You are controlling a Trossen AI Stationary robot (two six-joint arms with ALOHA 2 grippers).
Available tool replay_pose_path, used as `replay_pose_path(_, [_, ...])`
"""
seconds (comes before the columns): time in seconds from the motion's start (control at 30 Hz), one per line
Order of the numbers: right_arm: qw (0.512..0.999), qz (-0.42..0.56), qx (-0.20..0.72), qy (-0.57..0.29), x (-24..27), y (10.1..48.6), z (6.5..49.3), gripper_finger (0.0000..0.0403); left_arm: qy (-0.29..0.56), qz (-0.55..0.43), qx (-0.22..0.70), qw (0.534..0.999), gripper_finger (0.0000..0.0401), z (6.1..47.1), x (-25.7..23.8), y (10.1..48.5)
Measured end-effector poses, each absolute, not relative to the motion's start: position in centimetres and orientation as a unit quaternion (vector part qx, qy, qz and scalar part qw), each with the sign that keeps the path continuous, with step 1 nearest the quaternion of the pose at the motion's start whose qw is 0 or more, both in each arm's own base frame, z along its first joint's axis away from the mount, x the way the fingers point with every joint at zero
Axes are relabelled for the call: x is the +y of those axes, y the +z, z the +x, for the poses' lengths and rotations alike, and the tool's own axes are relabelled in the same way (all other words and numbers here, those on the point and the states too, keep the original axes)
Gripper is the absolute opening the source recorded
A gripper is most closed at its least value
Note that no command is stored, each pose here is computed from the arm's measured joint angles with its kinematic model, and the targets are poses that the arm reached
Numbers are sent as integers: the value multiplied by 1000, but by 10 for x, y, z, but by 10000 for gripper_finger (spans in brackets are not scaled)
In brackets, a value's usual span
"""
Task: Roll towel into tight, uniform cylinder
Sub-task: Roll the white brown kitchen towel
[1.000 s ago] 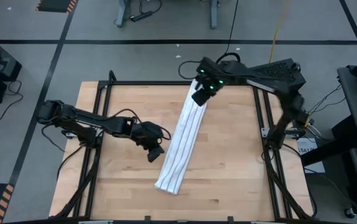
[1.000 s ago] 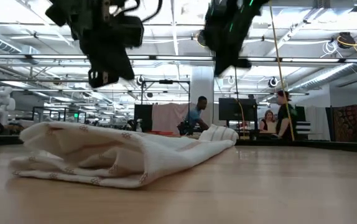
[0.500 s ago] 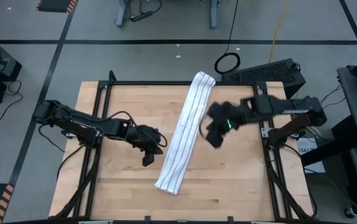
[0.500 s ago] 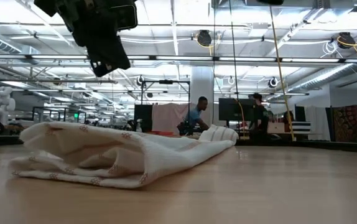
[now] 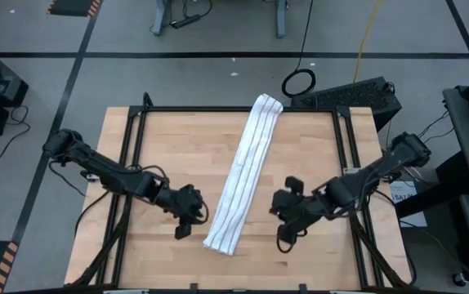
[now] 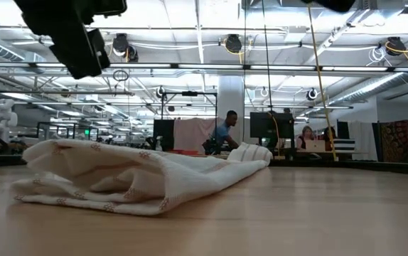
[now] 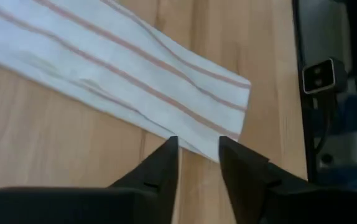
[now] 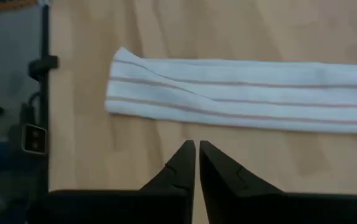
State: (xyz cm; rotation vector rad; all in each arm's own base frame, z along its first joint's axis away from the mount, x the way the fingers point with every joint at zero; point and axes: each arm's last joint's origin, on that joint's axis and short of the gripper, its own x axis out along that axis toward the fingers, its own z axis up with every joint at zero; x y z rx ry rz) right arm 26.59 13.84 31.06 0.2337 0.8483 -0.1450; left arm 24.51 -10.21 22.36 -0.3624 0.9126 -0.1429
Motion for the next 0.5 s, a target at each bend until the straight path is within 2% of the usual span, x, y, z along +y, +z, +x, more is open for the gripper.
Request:
replay_pose_path(0.13, [915, 148, 374, -43, 147, 281, 271, 32, -49, -174, 445, 877, 165, 239, -111, 222])
replay_pose_path(0.23, [931, 146, 333, -12, 152, 259, 273, 48, -60, -134, 454, 879, 184, 234, -116, 220])
replay_pose_path(0.4, [948, 103, 299, 7, 153, 216, 276, 87, -84, -74, 476, 872, 189, 226, -122, 216])
replay_pose_path(0.5, [948, 90, 304, 5, 152, 206, 277, 114, -93, -56, 482, 869, 190, 223, -124, 215])
